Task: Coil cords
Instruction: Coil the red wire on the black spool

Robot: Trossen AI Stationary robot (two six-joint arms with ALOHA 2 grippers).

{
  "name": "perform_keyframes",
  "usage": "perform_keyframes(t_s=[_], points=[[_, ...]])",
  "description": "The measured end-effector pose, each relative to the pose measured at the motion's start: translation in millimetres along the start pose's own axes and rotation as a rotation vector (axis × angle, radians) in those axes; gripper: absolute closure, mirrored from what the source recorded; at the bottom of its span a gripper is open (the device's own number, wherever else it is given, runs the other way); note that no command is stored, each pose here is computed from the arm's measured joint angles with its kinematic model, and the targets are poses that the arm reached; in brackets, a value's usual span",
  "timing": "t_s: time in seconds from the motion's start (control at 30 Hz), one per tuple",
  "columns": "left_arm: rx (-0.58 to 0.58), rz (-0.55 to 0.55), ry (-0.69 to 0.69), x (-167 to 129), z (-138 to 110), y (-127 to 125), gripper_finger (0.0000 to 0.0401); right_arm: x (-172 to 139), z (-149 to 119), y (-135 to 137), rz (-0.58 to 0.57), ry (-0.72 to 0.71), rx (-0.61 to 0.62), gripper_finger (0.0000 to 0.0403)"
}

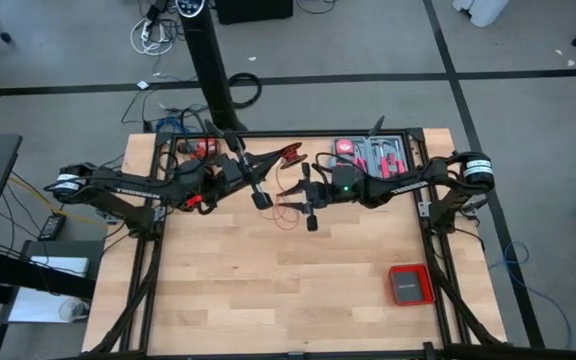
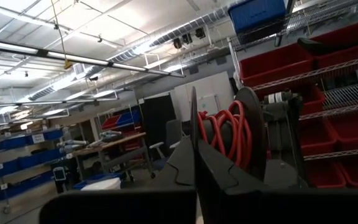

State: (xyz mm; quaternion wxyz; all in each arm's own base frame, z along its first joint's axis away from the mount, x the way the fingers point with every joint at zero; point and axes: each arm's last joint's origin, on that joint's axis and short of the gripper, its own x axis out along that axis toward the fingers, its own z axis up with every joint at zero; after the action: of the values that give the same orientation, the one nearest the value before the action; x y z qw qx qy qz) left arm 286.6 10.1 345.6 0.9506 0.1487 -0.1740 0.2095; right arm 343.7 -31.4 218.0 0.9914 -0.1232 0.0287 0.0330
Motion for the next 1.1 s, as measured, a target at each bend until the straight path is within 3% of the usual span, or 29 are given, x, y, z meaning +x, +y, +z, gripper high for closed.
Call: perform_keyframes(t_s=[0.2, 0.83, 1.1], points=[[0.0, -0.008, 0.0, 0, 0, 0, 0.0401, 0, 2, -4, -0.049, -0.017, -0.039, 0.0282], [0.004, -0.02, 0.008, 0, -1, -1, 0.0401, 0, 4, 0, -0.043, -0.035, -0.095, 0.0284], [0.005, -0.02, 0.009, 0, -1, -1, 0.0401, 1, 9, 6, -0.03, -0.069, -0.113, 0.031]])
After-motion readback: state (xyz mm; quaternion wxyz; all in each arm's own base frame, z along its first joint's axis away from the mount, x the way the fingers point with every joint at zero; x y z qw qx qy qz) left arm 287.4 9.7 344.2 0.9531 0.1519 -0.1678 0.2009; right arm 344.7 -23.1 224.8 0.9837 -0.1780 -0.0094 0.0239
